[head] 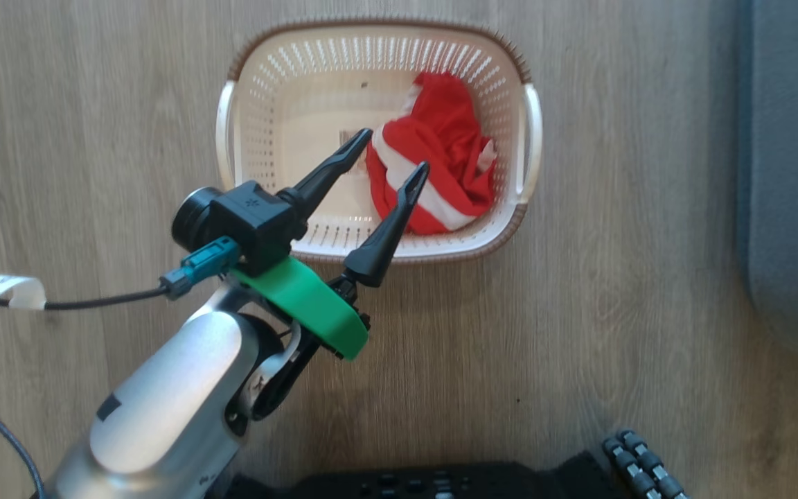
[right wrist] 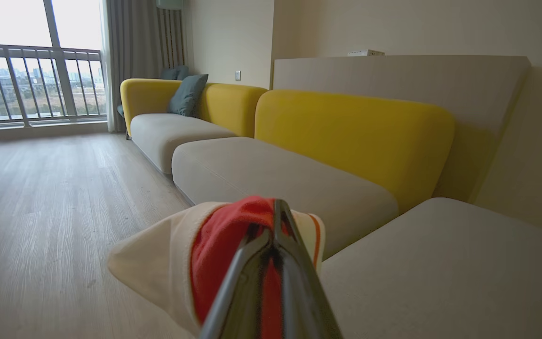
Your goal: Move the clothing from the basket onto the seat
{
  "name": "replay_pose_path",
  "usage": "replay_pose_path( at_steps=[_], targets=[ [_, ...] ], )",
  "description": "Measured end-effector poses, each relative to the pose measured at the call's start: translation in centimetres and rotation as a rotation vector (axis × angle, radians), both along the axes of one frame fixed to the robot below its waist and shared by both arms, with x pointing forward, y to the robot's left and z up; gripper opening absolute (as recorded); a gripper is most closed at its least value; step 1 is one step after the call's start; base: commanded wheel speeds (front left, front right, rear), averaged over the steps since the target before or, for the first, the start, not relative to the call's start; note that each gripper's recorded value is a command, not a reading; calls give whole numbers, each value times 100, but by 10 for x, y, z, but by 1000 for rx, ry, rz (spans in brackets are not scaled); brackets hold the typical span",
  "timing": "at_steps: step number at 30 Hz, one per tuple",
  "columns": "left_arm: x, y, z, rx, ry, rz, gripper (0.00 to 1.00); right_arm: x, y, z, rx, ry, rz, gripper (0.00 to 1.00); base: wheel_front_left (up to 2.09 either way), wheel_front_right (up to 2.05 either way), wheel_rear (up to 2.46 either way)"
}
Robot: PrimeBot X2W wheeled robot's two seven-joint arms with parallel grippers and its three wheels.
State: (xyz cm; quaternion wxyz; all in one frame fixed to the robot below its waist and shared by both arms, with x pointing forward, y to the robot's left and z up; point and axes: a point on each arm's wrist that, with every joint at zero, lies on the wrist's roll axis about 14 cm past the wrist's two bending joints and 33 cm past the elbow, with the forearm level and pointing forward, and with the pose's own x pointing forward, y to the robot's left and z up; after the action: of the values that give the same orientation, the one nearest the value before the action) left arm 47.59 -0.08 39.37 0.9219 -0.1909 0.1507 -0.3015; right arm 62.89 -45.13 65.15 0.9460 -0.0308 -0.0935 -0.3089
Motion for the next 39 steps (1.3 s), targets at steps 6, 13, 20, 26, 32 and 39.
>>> replay_pose_path(
  at_steps=[6, 13, 20, 26, 32, 39],
  targets=[
    [-1, 11, -34, 19, 84, 38, 100, -3, 2, -148, 64, 263, -27, 0, 0, 0, 0],
    [-1, 17, -34, 27, 91, 58, 100, -42, -24, -160, 45, 311, -138, 26, 0, 0, 0],
    [1, 12, -10, 10, 50, 54, 100, -62, -27, -149, 13, 369, -128, 100, 0, 0, 0],
    [-6, 6, 17, -19, 18, 62, 100, -95, -15, -165, -44, 552, -34, 100, 0, 0, 0],
    [-33, 10, 32, -30, 38, 93, 100, -136, 10, -165, -42, 579, 80, 100, 0, 0, 0],
    [-60, 26, 62, -34, -9, 174, 100, -179, 52, -122, -13, 370, 214, 100, 0, 0, 0]
  ],
)
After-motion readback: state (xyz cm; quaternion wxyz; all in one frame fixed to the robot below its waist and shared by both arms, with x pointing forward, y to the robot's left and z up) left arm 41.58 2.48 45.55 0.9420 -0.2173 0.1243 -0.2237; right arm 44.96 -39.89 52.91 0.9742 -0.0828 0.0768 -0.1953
